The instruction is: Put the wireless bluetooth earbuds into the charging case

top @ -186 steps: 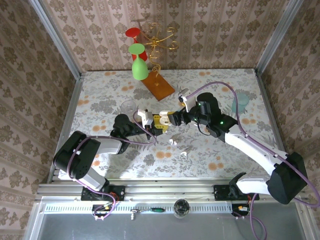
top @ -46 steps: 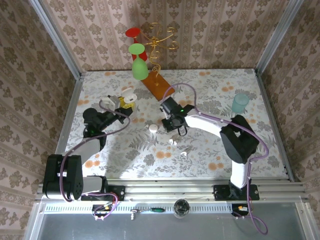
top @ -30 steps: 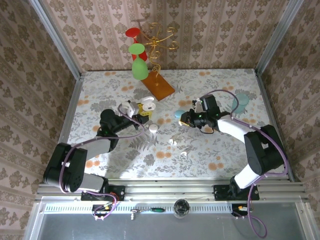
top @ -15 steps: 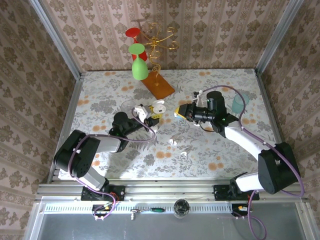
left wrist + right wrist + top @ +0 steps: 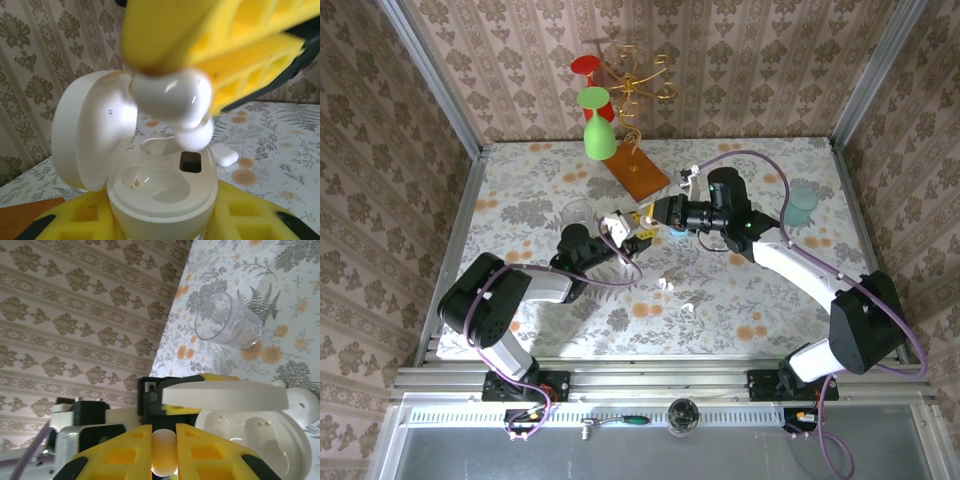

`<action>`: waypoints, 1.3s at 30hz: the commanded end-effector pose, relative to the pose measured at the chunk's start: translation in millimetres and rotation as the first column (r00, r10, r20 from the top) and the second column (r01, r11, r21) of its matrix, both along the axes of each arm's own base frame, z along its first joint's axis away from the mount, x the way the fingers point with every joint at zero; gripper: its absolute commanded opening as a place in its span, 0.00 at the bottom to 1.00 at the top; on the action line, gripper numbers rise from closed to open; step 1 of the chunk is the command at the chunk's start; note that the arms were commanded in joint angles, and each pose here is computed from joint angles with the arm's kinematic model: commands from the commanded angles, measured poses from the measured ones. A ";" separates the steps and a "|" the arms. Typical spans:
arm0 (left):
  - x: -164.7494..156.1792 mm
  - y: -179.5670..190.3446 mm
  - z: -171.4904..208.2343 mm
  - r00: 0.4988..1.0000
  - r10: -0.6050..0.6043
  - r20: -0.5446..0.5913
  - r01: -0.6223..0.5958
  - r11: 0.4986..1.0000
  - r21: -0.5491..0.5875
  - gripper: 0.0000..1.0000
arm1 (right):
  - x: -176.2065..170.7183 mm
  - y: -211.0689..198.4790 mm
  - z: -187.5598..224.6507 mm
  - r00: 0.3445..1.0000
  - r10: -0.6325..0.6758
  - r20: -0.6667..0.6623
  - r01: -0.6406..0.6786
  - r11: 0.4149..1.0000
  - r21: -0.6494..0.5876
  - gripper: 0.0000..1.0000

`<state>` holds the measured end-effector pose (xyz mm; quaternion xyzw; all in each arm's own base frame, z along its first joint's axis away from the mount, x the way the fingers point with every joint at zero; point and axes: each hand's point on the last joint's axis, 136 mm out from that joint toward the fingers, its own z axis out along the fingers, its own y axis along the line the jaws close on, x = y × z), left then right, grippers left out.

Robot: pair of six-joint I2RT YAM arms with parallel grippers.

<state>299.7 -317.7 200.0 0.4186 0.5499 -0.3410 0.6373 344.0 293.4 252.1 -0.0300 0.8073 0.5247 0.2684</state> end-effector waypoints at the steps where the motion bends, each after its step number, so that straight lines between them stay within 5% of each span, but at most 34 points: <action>1: 1.0 -4.3 19.8 0.998 -0.001 0.058 0.003 0.999 -0.039 0.30 | 5.7 0.4 0.2 0.999 -0.007 0.035 0.009 0.998 -0.055 0.18; 31: -0.7 -11.4 37.6 0.999 0.003 0.045 0.000 0.998 -0.068 0.30 | 6.4 -11.4 -15.3 0.998 -0.037 0.046 0.043 0.987 -0.156 0.29; 39: 4.5 -5.8 33.5 0.999 0.021 0.040 -0.018 0.998 -0.063 0.30 | -10.6 -25.0 12.5 0.987 -0.030 0.159 0.054 0.988 -0.148 0.43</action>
